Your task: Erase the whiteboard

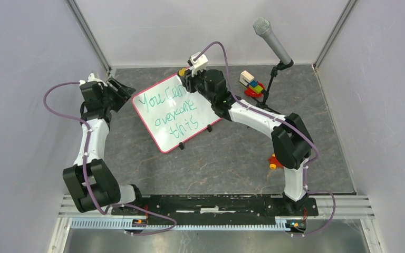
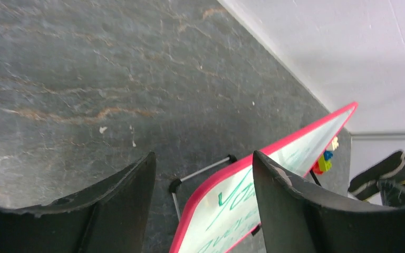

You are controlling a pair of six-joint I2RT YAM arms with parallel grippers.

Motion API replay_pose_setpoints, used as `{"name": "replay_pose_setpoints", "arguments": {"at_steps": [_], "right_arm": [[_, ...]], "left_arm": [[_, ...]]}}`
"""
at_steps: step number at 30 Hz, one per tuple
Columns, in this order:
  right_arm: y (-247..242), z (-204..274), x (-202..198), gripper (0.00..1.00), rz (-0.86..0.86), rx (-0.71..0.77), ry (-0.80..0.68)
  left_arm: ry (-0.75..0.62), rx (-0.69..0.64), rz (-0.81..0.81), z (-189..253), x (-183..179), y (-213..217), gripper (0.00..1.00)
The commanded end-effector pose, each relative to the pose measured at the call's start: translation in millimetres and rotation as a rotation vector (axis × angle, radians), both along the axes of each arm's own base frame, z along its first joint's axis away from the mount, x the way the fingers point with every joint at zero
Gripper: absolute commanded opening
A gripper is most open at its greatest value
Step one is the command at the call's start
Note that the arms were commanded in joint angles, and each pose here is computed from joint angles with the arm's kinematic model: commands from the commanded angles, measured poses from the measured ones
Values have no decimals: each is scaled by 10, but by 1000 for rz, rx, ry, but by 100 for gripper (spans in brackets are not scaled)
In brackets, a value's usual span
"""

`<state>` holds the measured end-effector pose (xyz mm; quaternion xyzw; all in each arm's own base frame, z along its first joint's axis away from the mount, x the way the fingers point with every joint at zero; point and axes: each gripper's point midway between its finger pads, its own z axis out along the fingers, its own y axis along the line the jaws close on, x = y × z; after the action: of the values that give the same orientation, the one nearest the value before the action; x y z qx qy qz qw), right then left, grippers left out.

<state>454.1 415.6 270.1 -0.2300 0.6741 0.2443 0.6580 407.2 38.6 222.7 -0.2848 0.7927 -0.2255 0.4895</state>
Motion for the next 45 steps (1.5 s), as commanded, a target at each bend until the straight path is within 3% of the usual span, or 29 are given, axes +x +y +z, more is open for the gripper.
{"name": "replay_pose_setpoints", "arguments": {"at_steps": [1, 7, 13, 21, 34, 45], "right_arm": [[36, 268, 96, 16, 28, -15, -93], [-8, 52, 265, 17, -29, -99, -90], [-26, -28, 297, 17, -42, -82, -72], [-75, -157, 340, 17, -69, -119, -42], [-69, -411, 427, 16, -82, -193, -32], [109, -484, 335, 16, -31, -199, -29]], "left_arm": [[-85, 18, -88, 77, 19, -109, 72], [-60, 31, -84, 38, 42, -72, 69], [-56, -5, -102, 8, 42, -125, 53], [-69, -57, -109, 38, -20, -204, 52], [-30, -111, -132, -76, 54, -250, 37], [-43, -117, -147, -60, 55, -280, 32]]}}
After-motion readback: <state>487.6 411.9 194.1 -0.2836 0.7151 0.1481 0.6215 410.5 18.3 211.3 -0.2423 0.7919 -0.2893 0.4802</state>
